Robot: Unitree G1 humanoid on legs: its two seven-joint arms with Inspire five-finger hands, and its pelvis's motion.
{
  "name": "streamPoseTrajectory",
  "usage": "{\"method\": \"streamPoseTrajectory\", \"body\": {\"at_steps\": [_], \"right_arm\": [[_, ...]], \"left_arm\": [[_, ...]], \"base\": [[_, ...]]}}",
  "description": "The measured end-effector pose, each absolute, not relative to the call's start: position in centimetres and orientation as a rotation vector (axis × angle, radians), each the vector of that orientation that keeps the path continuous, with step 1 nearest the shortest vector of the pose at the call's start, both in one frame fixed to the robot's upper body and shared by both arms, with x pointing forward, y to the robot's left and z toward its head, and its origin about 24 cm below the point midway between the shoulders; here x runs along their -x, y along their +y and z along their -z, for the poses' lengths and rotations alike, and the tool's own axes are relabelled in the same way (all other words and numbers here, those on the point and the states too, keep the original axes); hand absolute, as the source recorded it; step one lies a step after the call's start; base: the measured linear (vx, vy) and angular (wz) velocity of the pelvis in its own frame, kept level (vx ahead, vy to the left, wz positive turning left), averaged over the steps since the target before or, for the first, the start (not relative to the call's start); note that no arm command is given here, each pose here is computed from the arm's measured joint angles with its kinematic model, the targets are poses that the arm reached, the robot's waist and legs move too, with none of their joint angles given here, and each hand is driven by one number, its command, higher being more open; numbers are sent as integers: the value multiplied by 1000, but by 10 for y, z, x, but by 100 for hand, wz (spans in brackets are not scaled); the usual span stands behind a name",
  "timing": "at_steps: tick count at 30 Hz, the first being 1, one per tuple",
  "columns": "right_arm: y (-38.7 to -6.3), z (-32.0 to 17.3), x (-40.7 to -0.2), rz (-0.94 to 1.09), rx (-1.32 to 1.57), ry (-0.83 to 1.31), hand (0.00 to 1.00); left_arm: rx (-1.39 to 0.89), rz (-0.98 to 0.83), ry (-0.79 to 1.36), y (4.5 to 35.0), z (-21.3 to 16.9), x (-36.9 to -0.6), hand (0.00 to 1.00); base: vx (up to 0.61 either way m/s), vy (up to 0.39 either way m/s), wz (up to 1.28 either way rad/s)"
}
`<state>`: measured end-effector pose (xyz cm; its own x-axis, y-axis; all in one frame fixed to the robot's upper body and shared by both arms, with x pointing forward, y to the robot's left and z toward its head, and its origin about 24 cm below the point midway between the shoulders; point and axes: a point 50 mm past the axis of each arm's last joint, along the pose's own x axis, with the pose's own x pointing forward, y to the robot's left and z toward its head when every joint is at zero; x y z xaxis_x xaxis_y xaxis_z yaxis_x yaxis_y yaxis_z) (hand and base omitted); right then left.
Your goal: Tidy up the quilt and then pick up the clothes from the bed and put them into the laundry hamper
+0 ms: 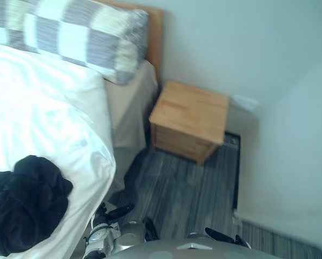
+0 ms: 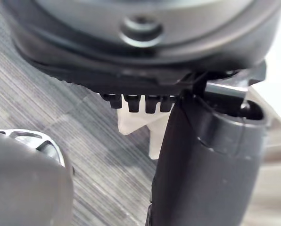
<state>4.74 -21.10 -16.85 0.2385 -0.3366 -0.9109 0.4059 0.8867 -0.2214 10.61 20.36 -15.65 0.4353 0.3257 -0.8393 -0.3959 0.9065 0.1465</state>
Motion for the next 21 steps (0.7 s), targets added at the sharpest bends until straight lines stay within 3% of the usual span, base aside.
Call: {"method": "streamPoseTrajectory", "body": {"at_steps": [5,10,15,21], "right_arm": [[-225,163,-58,525,-42,1161,100],[-220,165,-56,512,-56,1194,100],[-222,165,-57,464,-51,1219,100],[-211,168,-54,435,-81,1234,100]], "left_arm": [[73,-416,1050,201,159,-102,100],[155,-469,1016,204,156,-109,100],[198,-481,1049,201,160,-96,100],[189,-481,1033,207,158,-94,100]], "base": [[513,-281,193],[353,-505,230],[222,-274,131],[110,-77,113]]}}
